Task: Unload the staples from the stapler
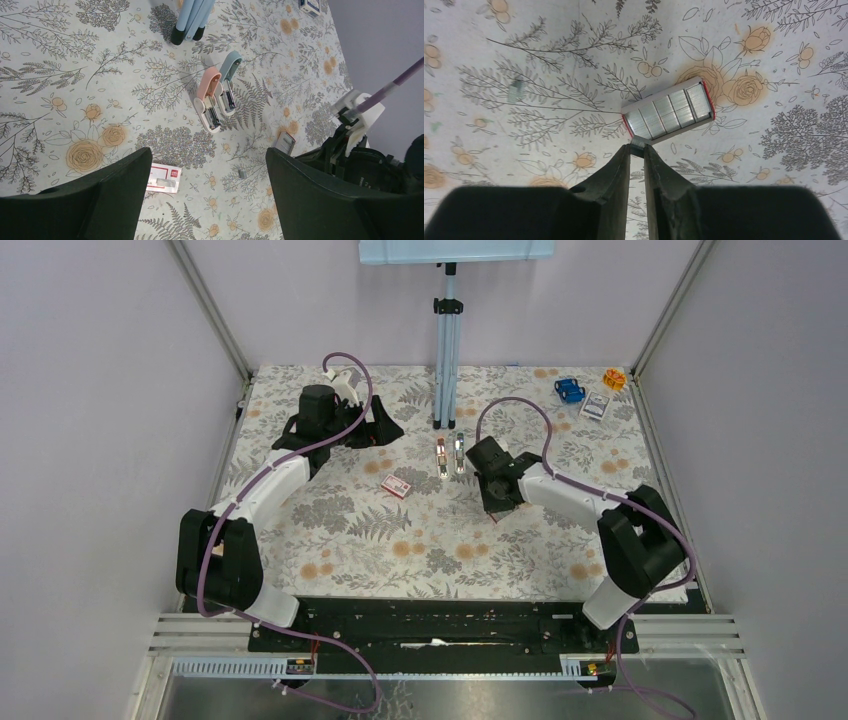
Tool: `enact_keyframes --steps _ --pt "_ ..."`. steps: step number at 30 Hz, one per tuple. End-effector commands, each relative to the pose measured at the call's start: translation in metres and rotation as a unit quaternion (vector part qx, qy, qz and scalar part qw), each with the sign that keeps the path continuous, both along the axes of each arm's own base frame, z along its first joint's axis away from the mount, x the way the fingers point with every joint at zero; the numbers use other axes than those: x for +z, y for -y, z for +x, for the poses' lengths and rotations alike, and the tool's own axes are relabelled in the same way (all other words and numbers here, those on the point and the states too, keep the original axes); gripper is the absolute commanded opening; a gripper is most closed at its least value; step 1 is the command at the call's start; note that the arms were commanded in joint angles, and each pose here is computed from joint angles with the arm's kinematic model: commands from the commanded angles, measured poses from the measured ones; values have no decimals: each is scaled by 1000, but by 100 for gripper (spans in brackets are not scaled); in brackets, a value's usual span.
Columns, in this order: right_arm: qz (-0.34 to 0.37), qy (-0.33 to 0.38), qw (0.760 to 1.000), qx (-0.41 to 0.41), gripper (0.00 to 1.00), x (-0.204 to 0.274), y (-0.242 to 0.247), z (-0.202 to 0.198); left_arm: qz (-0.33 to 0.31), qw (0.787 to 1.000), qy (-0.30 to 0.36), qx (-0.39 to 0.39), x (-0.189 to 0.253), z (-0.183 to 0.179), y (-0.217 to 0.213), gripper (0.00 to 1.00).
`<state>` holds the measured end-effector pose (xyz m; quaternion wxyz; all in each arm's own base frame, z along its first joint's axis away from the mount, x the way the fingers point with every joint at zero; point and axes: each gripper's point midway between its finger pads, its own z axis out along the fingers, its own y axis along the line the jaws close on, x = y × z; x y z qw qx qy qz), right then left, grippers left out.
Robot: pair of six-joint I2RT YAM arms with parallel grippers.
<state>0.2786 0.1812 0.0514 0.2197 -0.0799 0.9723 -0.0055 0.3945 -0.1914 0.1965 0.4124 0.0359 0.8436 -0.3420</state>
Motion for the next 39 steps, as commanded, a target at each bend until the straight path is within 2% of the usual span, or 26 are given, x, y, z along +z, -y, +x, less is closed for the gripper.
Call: enact_keyframes --steps 1,15,22,35,39 --pt "-41 -12 998 48 23 -3 10 3 -12 1000 25 -9 15 1 4 88" --pt "-56 -17 996 66 24 -14 13 11 -10 1000 23 -9 13 1 4 88" --pt "-54 -13 996 65 36 -14 12 13 -10 1000 23 -9 12 2 4 88" --pt "-42 14 997 60 38 4 9 21 -12 1000 24 -11 14 1 4 88" --pt "-52 10 997 57 42 1 14 19 -13 1000 24 -12 15 0 5 88"
